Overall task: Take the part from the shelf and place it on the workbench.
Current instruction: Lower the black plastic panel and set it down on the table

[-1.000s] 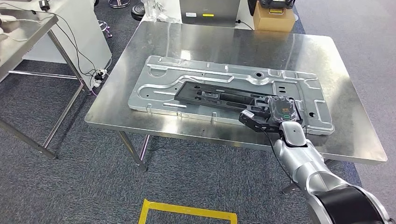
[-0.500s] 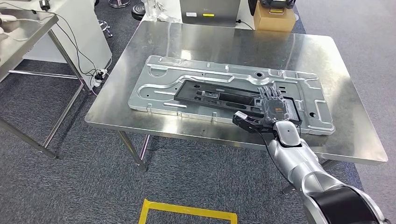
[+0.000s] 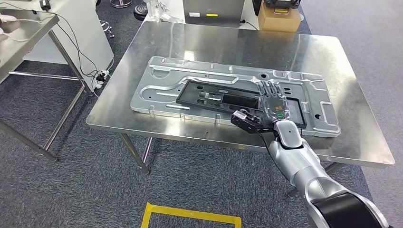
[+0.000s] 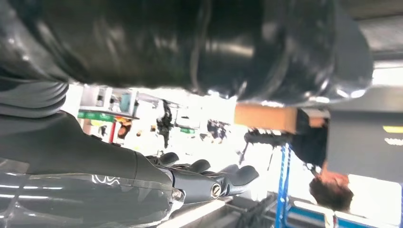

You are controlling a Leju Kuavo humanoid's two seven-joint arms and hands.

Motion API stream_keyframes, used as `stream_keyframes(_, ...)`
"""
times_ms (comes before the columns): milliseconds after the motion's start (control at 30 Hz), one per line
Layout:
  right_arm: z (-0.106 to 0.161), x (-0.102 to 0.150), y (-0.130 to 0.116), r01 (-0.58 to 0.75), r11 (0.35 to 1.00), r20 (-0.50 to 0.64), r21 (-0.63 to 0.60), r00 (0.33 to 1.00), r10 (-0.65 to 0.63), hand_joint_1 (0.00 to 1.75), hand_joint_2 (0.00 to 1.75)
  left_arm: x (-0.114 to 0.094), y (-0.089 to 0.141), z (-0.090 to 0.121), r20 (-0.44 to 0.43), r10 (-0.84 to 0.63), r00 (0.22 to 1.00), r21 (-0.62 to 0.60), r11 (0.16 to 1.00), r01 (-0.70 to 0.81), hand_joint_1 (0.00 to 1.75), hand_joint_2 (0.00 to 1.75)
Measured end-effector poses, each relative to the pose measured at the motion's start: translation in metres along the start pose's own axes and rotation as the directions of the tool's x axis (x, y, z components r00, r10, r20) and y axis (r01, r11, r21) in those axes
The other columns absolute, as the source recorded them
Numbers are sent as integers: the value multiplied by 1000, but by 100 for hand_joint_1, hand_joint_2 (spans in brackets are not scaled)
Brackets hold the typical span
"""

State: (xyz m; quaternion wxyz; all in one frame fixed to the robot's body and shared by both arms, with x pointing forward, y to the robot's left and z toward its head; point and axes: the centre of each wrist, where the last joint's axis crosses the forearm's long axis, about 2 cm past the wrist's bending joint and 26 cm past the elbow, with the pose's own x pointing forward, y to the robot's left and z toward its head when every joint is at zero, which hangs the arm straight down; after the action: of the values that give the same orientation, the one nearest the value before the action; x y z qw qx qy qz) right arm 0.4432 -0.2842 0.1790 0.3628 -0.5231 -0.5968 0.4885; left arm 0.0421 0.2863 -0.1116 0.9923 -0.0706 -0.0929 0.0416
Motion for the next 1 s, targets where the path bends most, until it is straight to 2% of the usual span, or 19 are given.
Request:
stream_keyframes(300, -8, 52, -43, 18, 983, 135, -185, 991, 7, 0, 0, -1, -1, 0, 7, 14, 1000, 5, 1000, -14, 0, 0)
stream_keyframes(567, 3, 113, -85, 113, 940, 323, -320, 946, -4, 0, 0, -3, -3, 0, 9, 19, 1000, 3, 1000, -19, 0, 0)
stream_keyframes(767, 13, 135, -99, 200, 917, 402, -344, 914, -48, 0, 0, -4, -4, 0, 10, 29, 1000, 3, 1000, -29, 0, 0)
stream_keyframes(1000, 18, 145, -105, 224, 908, 440, -355, 897, -50, 0, 0, -4, -4, 0, 10, 32, 999, 3, 999, -32, 0, 0)
